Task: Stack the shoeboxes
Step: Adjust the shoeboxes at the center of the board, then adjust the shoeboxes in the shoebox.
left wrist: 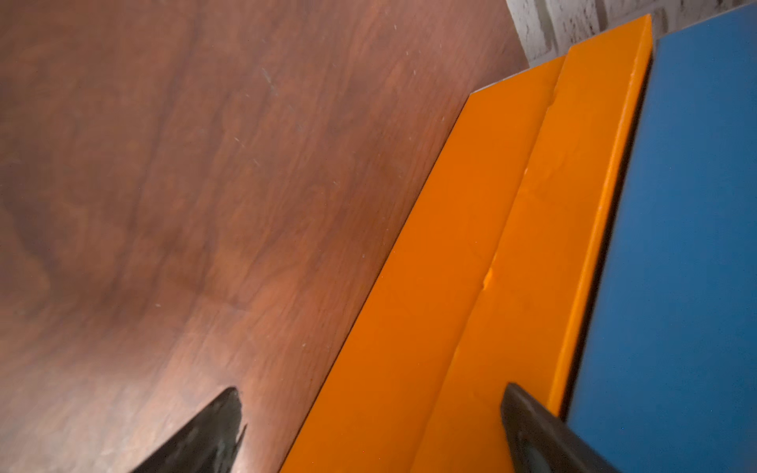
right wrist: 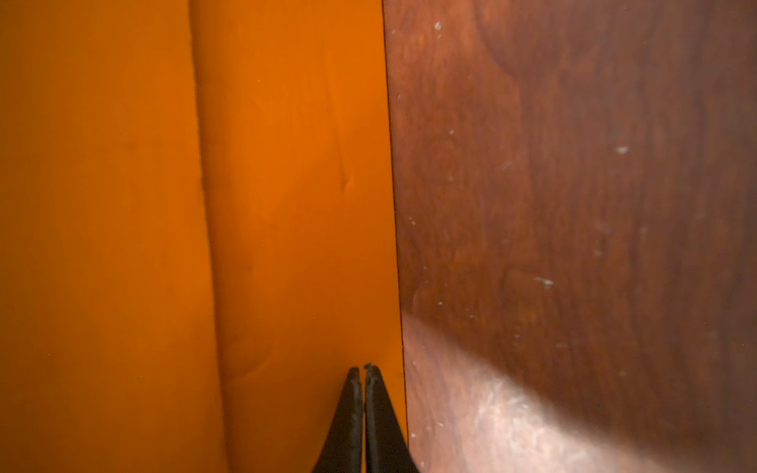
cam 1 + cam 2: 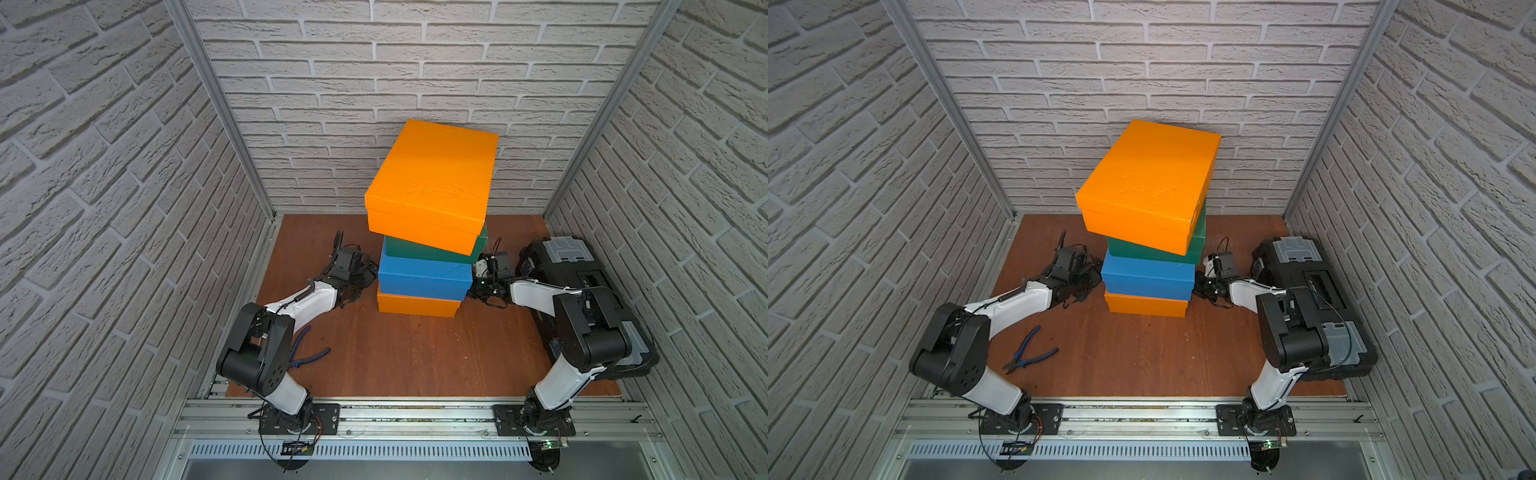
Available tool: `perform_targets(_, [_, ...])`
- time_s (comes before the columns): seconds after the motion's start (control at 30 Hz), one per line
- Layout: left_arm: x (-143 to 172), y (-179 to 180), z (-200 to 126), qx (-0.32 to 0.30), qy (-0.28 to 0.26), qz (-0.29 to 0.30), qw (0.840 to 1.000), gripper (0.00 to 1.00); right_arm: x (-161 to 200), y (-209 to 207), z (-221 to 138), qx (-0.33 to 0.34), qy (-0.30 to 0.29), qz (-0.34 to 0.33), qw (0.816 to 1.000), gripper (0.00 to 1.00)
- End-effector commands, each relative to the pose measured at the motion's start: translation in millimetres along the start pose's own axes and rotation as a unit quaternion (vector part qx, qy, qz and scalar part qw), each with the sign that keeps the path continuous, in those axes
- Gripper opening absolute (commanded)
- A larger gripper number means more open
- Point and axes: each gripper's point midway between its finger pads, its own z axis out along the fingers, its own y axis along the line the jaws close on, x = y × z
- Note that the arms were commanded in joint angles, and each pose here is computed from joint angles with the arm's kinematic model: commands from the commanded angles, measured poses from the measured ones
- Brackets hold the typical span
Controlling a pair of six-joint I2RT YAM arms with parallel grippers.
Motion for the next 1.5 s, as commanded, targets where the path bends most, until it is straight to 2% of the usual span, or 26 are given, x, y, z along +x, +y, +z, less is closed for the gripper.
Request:
perform_targets(0.0, [19, -2, -6, 0.016, 0.021, 0.024, 0.999, 0.98, 22, 27, 11, -0.033, 0.026, -0.024, 0.999, 0.08])
perform_targets(0.43, [20, 24, -28, 0.003, 0.011, 0.023, 1.0, 0.98, 32, 33, 13, -0.017, 0.031, -0.037, 0.999, 0.09])
perform_targets(0.57, [19, 26, -36, 0.005, 0.009, 0.021, 1.0, 0.98, 24, 16, 0, 0.011, 0.029, -0.033, 0.999, 0.09])
perform_targets(0.8, [13, 38, -59, -0.007, -0.001, 0.027, 1.0, 0.98, 6, -4, -35, 0.013, -0.003, 0.007, 1.0, 0.1])
perform_targets(0.97, [-3, 43, -81, -0.004, -0.03, 0.018, 0.999, 0.98, 3, 11, -57, 0.0, -0.024, 0.012, 1.0, 0.11])
perform_targets(1.13, [-11, 39, -94, -0.002, -0.046, 0.027, 0.999, 0.98, 8, 47, -76, -0.029, -0.047, -0.013, 0.998, 0.11])
perform_targets(1.47, [-2, 46, -70, -0.005, -0.022, 0.006, 1.0, 0.98, 18, 74, -73, -0.03, -0.036, -0.04, 0.998, 0.11])
